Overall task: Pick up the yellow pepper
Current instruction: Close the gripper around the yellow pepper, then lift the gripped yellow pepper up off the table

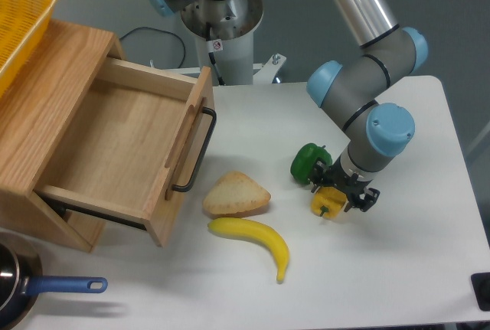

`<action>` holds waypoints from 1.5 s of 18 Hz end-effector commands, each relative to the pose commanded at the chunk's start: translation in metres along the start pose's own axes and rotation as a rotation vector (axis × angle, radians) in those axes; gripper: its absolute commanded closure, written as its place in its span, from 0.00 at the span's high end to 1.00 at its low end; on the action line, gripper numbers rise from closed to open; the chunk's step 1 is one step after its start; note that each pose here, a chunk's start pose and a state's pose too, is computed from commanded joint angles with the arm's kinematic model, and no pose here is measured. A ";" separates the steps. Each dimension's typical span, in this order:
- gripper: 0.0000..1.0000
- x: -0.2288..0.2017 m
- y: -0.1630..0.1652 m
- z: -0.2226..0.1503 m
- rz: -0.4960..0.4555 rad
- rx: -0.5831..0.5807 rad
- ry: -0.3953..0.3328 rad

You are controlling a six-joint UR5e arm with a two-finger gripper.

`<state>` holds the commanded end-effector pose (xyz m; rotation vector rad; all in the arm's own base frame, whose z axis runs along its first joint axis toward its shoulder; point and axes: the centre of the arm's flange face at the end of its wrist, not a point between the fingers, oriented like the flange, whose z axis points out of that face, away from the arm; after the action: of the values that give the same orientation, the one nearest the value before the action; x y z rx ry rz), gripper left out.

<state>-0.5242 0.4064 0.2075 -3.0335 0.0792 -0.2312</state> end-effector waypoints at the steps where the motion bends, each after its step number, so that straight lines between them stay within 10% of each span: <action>1: 0.58 0.000 0.000 0.000 0.000 0.000 0.000; 7: 0.44 -0.006 -0.003 -0.013 0.005 0.007 -0.033; 27: 0.43 -0.042 -0.005 -0.084 0.216 -0.212 -0.242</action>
<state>-0.5780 0.4055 0.2845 -3.1980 0.4346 0.1725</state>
